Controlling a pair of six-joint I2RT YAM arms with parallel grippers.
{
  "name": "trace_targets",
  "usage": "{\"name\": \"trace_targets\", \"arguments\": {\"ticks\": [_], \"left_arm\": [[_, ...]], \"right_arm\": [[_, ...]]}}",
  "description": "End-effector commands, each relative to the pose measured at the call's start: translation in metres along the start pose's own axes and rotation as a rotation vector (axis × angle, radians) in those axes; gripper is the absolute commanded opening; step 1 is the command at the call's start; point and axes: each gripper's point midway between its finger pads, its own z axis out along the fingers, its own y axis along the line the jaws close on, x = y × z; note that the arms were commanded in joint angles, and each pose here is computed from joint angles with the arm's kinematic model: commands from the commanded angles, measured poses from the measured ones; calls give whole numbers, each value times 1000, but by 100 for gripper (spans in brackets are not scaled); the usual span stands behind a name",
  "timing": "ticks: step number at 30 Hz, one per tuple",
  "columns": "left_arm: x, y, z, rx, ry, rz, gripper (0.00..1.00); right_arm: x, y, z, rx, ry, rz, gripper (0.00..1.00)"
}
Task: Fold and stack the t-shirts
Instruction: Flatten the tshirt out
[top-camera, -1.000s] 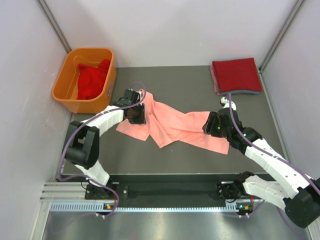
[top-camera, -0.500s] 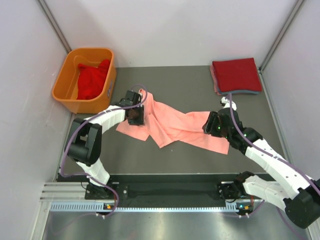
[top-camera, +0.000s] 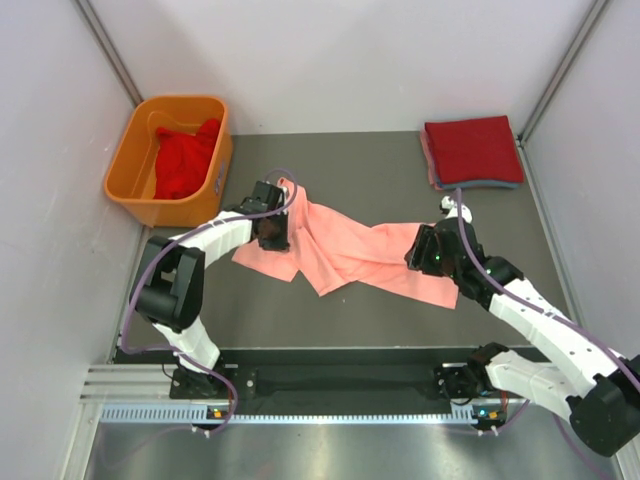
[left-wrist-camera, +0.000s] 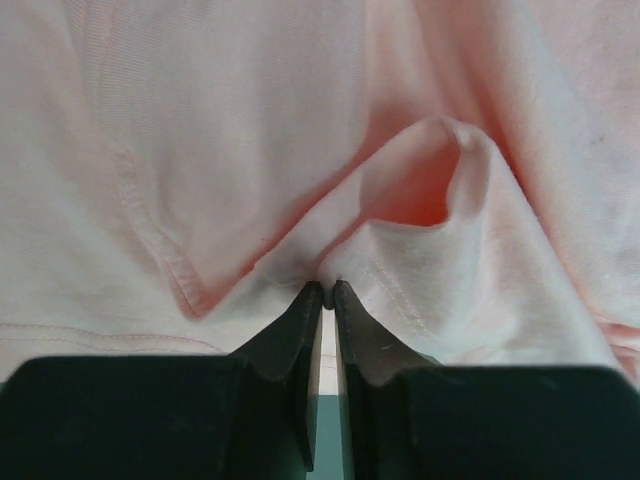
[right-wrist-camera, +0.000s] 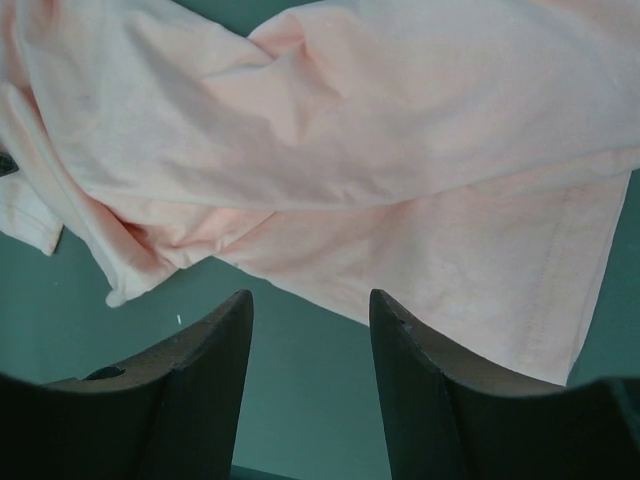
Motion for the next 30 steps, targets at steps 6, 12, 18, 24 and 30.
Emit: {"name": "trace_targets", "arguments": {"ticks": [6,12,18,24,30], "left_arm": [[-10,-23,-17,47,-25,-18,0],[-19,-36,-68,12,-62,-52,0],[-44,-33,-143,-9,-239,-67,0],[-53,-37,-200,42,-379,-60,0],[-58,-44,-240,98,-475,-57,0]], "right_arm": [[7,1,9,6,3,7,51],[47,-46,15,226,110,248,53],[65,-107,13,427,155,469,52],[67,-121,4,488,118,562,50],[36,-123,-2,457,-3,495,50]]}}
